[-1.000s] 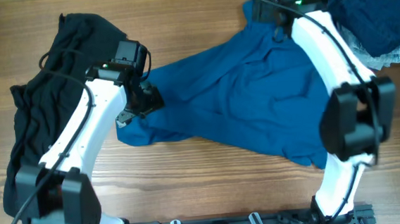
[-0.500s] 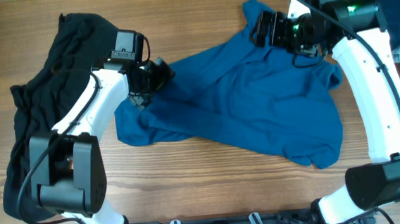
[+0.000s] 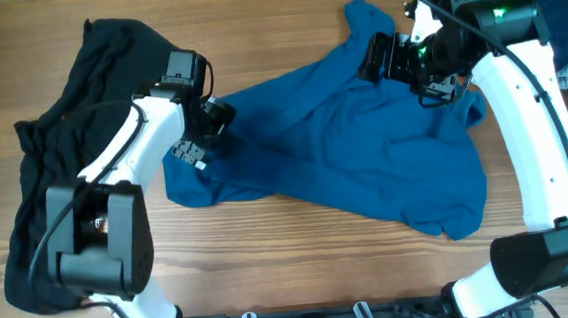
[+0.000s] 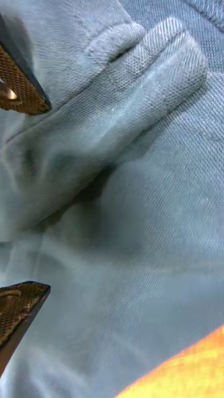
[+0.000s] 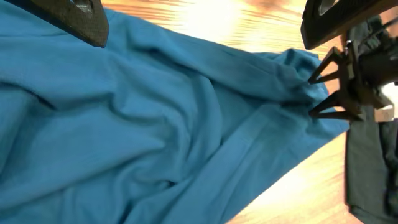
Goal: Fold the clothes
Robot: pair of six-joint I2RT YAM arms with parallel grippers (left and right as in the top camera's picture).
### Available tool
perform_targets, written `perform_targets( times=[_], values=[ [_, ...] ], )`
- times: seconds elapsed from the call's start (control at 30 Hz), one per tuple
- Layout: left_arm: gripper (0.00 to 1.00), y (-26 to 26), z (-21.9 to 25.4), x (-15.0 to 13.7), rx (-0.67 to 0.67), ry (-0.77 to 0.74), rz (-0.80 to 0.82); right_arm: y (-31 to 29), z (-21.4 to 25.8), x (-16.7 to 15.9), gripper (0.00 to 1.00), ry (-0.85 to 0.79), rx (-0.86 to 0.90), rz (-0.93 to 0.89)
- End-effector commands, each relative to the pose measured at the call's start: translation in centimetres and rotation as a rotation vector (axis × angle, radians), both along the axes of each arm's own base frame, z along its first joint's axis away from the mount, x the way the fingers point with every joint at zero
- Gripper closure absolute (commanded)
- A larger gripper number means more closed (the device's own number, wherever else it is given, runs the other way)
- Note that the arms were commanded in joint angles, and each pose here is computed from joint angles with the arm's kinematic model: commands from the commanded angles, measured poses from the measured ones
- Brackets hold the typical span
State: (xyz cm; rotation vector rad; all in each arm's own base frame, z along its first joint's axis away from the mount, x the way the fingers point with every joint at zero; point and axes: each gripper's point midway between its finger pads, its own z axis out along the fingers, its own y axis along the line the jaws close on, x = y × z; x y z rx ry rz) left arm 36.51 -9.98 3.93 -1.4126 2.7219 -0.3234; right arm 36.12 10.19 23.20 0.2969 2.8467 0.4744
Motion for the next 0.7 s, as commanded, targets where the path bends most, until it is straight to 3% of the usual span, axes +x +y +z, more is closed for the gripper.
perform_targets(
  times=[0.0,0.1,0.17,0.23,0.3,0.37,0.5,0.57,0.67],
  values=[
    [0.24,-0.3,-2.4,-0.6,-0.015,0.079,0.024,0.3,-0.3,-0.2,0.0,0.023,0.016,-0.007],
    [0.35,-0.2,-3.7,-1.2,-0.005,0.123,0.024,0.3,-0.4,-0.5,0.0,0.037,0.014,-0.006],
    [0.5,0.0,-3.8,-1.9,0.006,0.149,0.018,0.3,-0.4,-0.7,0.0,0.042,0.013,-0.007],
    [0.72,0.6,-3.9,-2.3,0.035,0.164,0.02,0.2,-0.4,-0.7,0.0,0.045,0.015,-0.017],
    [0.82,1.1,-3.6,-2.7,0.058,0.178,0.024,0.0,-0.4,-0.5,0.0,0.049,0.01,-0.048],
    [0.91,1.9,-1.6,-2.8,0.077,0.143,-0.007,-2.2,-1.0,-0.6,0.01,0.072,-0.085,-0.196],
    [0.93,3.3,1.7,-3.8,0.138,0.107,-0.012,-5.0,-1.5,-2.4,0.01,0.151,-0.199,-0.412],
    [0.94,3.6,3.0,-4.7,0.15,0.106,-0.031,-8.0,-1.1,-5.1,0.0,0.207,-0.319,-0.664],
    [0.91,3.8,3.2,-5.1,0.158,0.113,-0.067,-7.7,0.0,-7.0,0.0,0.195,-0.261,-0.673]
  ],
)
